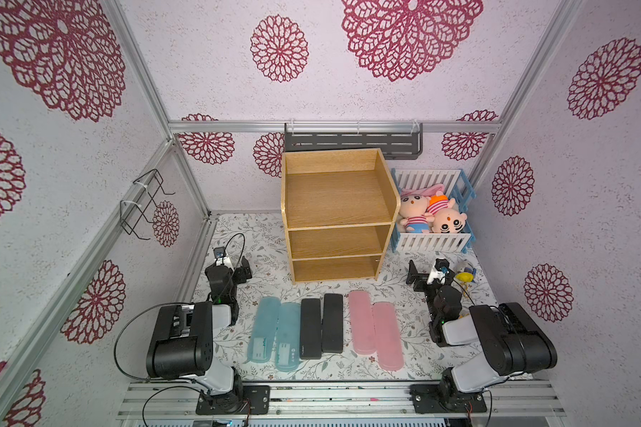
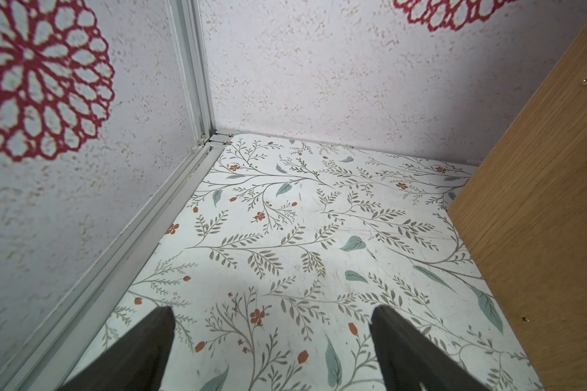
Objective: Place the pencil cases on the shelf according to color
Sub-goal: Pick up the pencil case from the center of the board.
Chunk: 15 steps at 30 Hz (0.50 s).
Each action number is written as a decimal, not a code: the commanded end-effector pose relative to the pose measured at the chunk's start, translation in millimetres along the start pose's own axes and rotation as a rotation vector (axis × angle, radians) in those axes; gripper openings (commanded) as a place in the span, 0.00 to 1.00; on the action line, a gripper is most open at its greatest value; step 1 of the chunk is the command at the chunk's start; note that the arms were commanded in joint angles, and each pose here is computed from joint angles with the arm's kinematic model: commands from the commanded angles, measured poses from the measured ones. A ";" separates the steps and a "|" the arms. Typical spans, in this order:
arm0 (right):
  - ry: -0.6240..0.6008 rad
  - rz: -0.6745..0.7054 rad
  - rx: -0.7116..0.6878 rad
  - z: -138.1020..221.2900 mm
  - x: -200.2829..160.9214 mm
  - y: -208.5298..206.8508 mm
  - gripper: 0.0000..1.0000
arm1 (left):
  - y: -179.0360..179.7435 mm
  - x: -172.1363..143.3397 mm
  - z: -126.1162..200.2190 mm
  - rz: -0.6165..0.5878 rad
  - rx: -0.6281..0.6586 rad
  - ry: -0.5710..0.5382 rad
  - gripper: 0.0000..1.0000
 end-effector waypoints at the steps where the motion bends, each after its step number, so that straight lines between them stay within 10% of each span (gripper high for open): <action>1: -0.046 -0.021 -0.073 0.9 19.4 -7.2 0.99 | 6.6 13.0 13.8 0.023 0.026 -0.058 0.97; 7: 0.071 -0.140 -0.159 -4.2 31.7 -11.5 0.99 | 31.1 48.3 51.1 0.146 0.187 -0.070 0.97; 15: 0.256 -0.263 -0.199 8.4 64.2 -0.1 0.99 | 53.1 74.1 83.3 0.418 0.363 0.178 0.97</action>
Point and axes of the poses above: each gripper's point midway between its finger pads, its own z axis back along the fingers, its own y axis along the line the jaws close on, x = y × z, the point moved 5 cm from there along z, back along the fingers, and after that the axes turned 9 degrees about -z, right-handed, at the moved point
